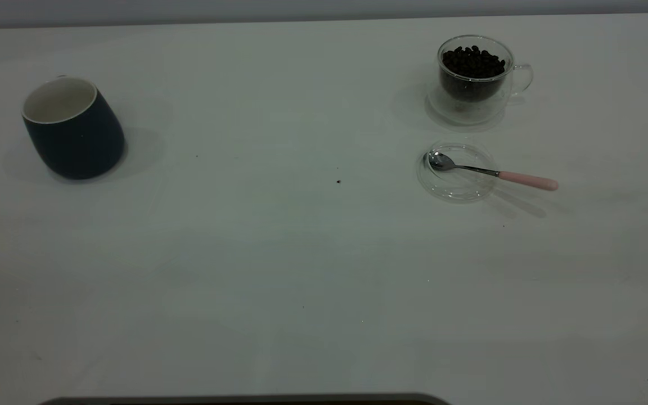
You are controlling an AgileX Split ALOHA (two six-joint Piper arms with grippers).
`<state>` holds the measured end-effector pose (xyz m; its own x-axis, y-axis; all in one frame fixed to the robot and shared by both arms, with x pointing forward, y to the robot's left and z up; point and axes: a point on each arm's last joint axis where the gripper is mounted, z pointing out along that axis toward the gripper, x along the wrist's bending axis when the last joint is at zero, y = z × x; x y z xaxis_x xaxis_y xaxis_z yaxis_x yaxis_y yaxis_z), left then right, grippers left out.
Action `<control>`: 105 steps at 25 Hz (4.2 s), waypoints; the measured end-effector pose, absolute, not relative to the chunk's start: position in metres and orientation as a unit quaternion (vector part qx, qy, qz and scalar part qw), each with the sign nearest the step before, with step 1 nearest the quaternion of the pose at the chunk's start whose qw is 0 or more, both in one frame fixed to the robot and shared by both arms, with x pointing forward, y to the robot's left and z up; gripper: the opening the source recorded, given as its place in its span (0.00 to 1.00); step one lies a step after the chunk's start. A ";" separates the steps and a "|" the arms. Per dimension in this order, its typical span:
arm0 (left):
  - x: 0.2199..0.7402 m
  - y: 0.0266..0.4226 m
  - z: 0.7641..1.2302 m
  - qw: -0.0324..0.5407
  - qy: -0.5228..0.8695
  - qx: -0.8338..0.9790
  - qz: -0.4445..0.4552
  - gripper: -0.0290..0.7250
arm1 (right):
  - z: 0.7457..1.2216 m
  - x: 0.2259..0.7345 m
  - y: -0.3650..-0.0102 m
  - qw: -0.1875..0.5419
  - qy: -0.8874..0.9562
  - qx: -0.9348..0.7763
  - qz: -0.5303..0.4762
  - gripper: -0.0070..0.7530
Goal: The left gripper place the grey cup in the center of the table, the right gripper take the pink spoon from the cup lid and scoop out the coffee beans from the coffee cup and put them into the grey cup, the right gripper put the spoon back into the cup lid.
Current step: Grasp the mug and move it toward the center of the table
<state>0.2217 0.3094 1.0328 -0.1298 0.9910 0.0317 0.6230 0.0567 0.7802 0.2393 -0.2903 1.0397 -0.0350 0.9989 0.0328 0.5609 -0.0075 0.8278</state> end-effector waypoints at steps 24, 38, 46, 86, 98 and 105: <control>0.222 0.309 1.033 0.275 0.673 0.599 0.335 0.82 | 1.040 0.239 -0.290 0.315 0.630 0.619 0.347 0.74; 0.232 0.310 1.048 0.281 0.695 0.578 0.322 0.82 | 1.040 0.239 -0.290 0.315 0.630 0.619 0.347 0.74; 0.323 0.313 1.072 0.215 0.724 0.602 0.258 0.82 | 1.040 0.239 -0.290 0.315 0.630 0.619 0.347 0.74; 0.642 0.420 0.924 0.126 0.621 0.773 0.043 0.82 | 1.040 0.239 -0.290 0.315 0.630 0.619 0.347 0.74; 0.667 0.375 0.865 0.072 0.337 0.935 0.085 0.82 | 1.040 0.239 -0.290 0.315 0.630 0.619 0.347 0.74; 0.669 0.375 0.847 0.042 0.208 0.973 0.093 0.82 | 1.040 0.239 -0.290 0.315 0.630 0.619 0.347 0.74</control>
<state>0.6693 0.3750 0.8468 0.8960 0.4129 0.1635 0.3973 -0.9098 0.1204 0.2393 -0.2903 1.0397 -0.0350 0.9989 0.0328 0.5609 -0.0075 0.8278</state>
